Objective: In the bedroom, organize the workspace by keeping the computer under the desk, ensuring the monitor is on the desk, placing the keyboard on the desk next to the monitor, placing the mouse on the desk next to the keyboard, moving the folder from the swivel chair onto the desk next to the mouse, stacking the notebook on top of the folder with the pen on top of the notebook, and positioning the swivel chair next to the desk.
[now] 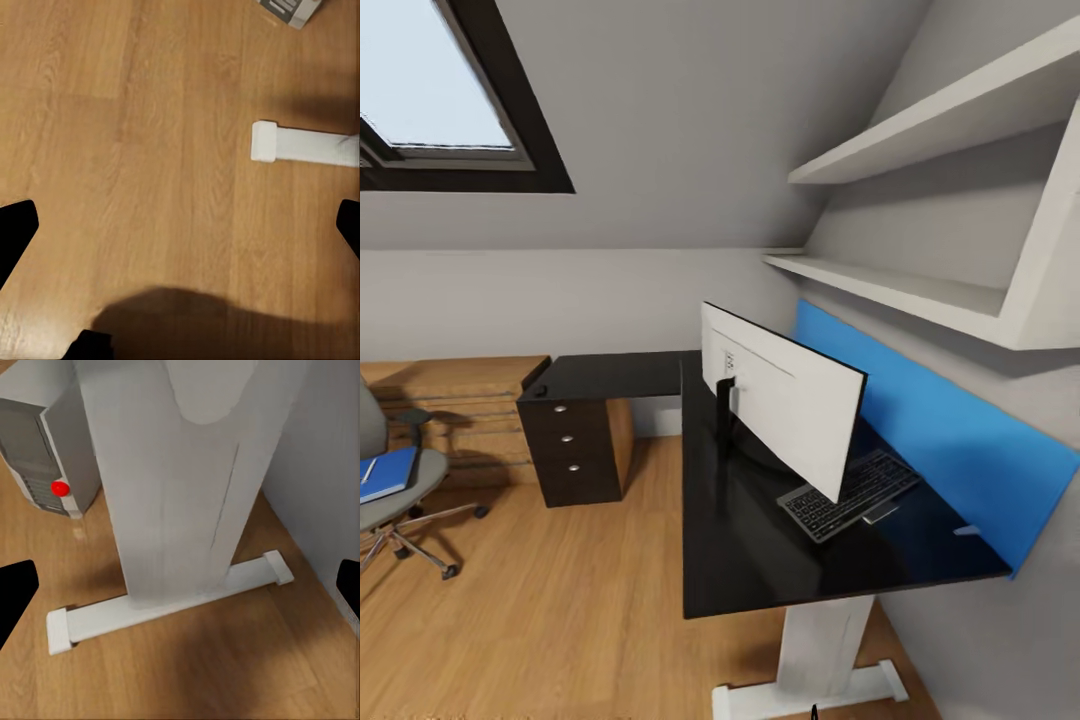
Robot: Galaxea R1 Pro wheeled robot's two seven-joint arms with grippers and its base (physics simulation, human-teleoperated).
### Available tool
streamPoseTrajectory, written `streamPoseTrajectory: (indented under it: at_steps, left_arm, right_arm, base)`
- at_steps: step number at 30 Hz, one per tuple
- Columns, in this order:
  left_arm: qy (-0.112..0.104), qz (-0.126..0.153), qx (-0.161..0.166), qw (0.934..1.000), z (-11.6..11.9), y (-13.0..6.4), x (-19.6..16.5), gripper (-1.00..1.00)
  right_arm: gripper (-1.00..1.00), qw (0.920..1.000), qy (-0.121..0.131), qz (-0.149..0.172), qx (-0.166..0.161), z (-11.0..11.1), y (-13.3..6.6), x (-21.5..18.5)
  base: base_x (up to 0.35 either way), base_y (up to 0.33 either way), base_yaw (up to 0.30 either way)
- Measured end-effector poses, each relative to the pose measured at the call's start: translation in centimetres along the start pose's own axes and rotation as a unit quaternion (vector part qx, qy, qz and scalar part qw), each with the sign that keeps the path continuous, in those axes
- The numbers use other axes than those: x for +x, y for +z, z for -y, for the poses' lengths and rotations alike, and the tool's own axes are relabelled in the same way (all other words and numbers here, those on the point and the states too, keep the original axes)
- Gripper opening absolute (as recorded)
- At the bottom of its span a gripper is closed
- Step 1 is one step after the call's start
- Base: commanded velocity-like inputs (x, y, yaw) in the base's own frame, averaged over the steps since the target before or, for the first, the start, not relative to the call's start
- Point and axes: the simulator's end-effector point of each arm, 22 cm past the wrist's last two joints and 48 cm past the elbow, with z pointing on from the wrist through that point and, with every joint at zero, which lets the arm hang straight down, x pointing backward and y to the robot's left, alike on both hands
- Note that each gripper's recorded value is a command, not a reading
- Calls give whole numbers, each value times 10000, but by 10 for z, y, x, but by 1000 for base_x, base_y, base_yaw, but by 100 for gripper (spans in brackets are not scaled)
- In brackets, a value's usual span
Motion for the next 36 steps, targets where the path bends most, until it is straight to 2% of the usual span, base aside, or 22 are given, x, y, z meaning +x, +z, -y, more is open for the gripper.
streamPoseTrajectory:
  at_steps: [19,29,36]
  left_arm:
    - [0,-14,2,10000,0,0,1,100]
    - [0,-21,1,10000,0,0,1,100]
    - [-6,-11,-4,10000,-1,0,1,100]
  right_arm:
    - [100,10000,0,-1,-1,0,0,0]
    - [100,10000,-3,-7,-15,-1,0,1]
    - [100,9999,100,-35,-85,-17,-4,1]
  base:
    - [-3,-337,257]
    - [-217,-51,73]
    - [-28,-1,1]
